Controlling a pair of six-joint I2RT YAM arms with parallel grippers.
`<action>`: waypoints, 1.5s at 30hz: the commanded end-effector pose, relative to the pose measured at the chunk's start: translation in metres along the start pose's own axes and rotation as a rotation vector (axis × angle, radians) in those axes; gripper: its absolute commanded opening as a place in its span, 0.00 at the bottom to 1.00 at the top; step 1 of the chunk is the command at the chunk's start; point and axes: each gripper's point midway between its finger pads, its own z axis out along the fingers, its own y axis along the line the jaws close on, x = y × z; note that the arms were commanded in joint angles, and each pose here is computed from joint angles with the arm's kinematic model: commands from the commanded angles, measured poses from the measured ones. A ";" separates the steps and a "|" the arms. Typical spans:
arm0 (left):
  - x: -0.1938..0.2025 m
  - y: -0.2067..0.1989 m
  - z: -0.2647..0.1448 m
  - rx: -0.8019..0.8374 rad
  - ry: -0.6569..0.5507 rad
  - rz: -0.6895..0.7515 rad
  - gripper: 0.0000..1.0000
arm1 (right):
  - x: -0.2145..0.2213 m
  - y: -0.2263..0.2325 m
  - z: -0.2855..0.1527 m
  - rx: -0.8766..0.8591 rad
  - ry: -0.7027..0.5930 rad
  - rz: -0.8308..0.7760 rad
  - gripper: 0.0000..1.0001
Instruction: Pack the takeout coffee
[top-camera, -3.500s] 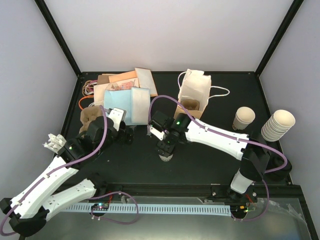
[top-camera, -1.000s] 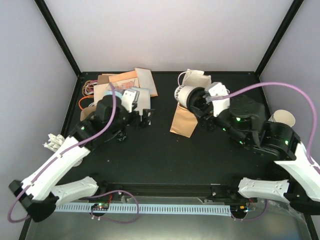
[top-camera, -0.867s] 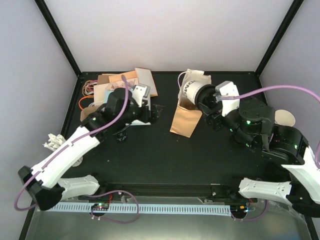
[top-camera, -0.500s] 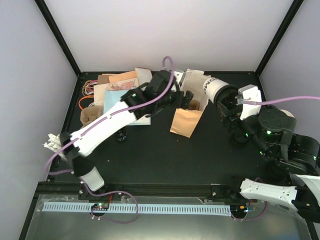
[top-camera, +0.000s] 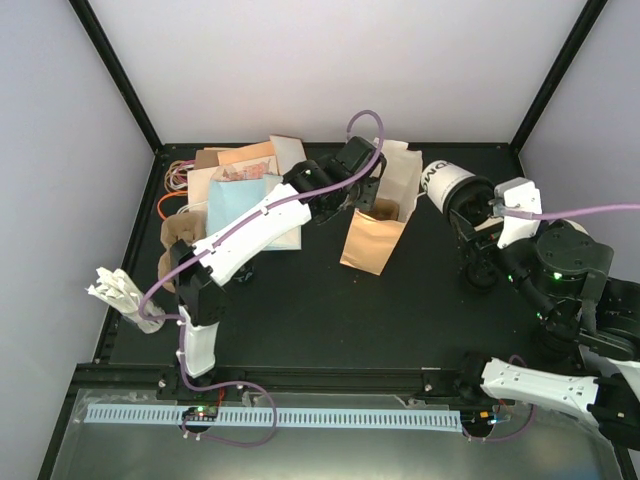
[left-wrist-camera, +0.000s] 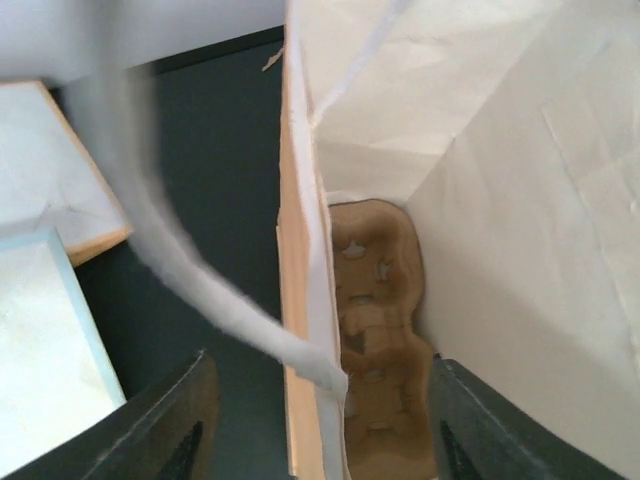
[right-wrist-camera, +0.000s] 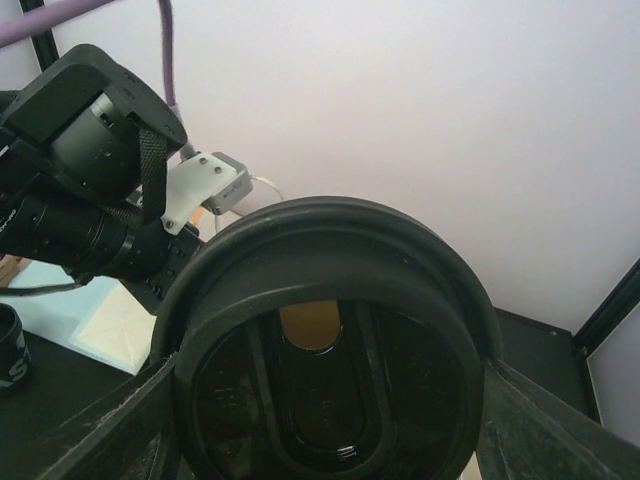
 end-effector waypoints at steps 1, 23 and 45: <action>-0.007 -0.010 0.000 0.053 0.003 0.057 0.49 | -0.001 -0.004 -0.006 -0.006 0.006 0.001 0.64; 0.047 0.006 -0.073 0.207 0.134 0.356 0.02 | 0.013 0.047 0.015 -0.172 0.181 -0.071 0.64; 0.102 0.019 -0.138 0.419 0.007 0.560 0.02 | 0.069 0.127 0.042 -0.441 0.400 -0.172 0.58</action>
